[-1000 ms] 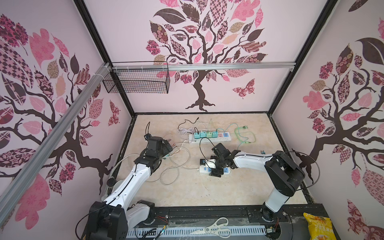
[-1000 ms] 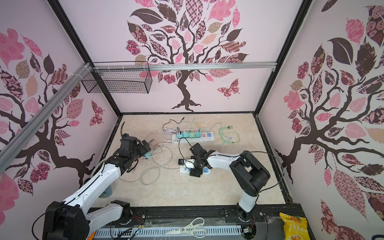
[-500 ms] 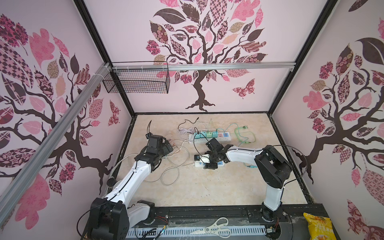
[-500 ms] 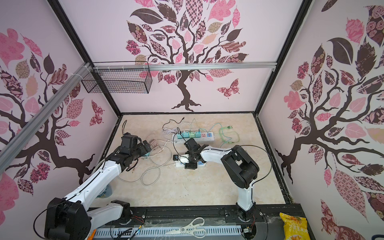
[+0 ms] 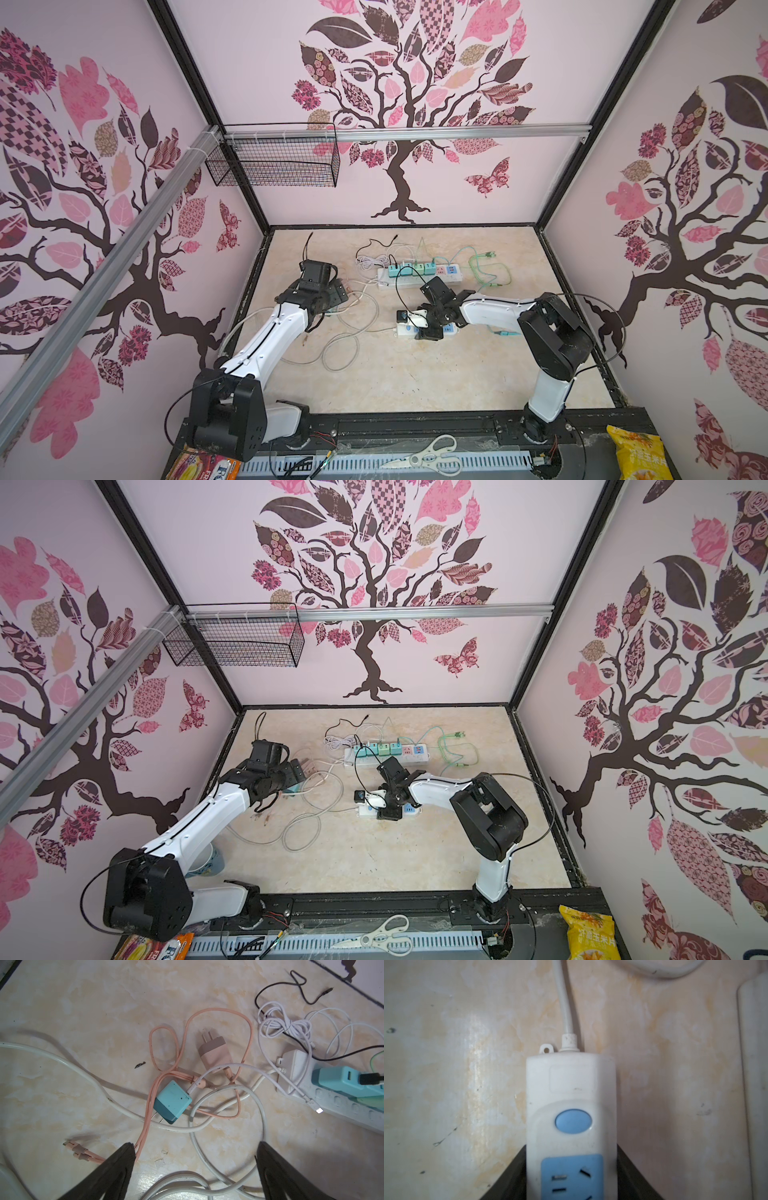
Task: Insert the plug
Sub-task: 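Grasp the teal cube charger with the left gripper while right gripper rises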
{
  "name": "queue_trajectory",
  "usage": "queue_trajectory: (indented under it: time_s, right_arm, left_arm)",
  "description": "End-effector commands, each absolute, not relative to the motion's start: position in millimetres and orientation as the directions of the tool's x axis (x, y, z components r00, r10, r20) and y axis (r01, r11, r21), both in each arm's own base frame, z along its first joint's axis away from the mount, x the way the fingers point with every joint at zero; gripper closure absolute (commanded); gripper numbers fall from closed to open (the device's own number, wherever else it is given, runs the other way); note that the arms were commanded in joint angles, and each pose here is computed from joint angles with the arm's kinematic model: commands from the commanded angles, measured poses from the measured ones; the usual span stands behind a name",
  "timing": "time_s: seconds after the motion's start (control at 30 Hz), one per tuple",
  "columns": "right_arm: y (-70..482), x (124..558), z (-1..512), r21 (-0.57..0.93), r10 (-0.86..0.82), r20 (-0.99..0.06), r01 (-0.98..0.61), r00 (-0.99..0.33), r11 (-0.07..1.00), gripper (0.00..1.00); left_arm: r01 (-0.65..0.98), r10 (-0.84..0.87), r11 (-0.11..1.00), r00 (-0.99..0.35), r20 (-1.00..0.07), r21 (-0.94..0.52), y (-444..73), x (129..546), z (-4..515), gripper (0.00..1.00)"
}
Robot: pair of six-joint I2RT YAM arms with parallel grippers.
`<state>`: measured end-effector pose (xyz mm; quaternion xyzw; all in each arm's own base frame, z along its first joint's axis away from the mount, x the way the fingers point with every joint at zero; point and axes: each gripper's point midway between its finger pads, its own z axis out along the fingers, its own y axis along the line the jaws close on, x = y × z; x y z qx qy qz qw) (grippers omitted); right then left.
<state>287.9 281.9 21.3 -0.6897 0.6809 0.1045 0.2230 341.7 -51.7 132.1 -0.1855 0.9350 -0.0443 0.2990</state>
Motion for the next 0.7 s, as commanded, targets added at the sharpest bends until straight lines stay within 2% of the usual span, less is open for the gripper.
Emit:
queue_trajectory:
  time_s: [0.0,0.1,0.2,0.3,0.37,0.4,0.5,0.6,0.67]
  right_arm:
    - [255,262,6,-0.071,-0.938,-0.345,-0.997,0.021,0.004,0.4]
    - [256,263,13,-0.088,-0.933,-0.357,-0.996,0.036,-0.005,0.31]
    - [263,266,33,-0.13,-0.91,-0.412,-0.992,0.054,0.0,0.2]
    - [271,271,59,-0.181,-0.873,-0.485,-0.983,0.051,0.043,0.11]
    - [274,275,75,-0.22,-0.846,-0.532,-0.972,0.046,0.085,0.01]
    - [274,276,83,-0.237,-0.83,-0.557,-0.965,0.042,0.11,0.0]
    - [276,285,114,-0.278,-0.76,-0.65,-0.928,-0.008,0.247,0.0]
    - [270,309,157,-0.287,-0.618,-0.779,-0.818,-0.103,0.499,0.0]
    - [261,320,179,-0.28,-0.534,-0.836,-0.741,-0.124,0.61,0.0]
  left_arm:
    - [-0.258,-0.316,0.948,-0.802,-0.506,-0.184,-61,348,140,0.08]
    - [-0.221,-0.253,0.967,-0.859,-0.444,-0.124,-63,349,134,0.12]
    - [-0.192,-0.184,0.981,-0.909,-0.373,-0.017,-54,346,124,0.14]
    - [-0.153,-0.129,0.987,-0.94,-0.316,0.053,-49,347,117,0.17]
    - [-0.134,-0.105,0.987,-0.951,-0.29,0.084,-46,351,113,0.18]
    - [-0.125,-0.096,0.988,-0.958,-0.271,0.092,-46,352,110,0.2]
    - [-0.115,-0.088,0.987,-0.971,-0.224,0.109,-44,355,100,0.29]
    - [-0.115,-0.095,0.989,-0.976,-0.195,0.094,-40,356,90,0.33]
    - [-0.125,-0.117,0.991,-0.98,-0.162,0.04,-39,356,82,0.35]
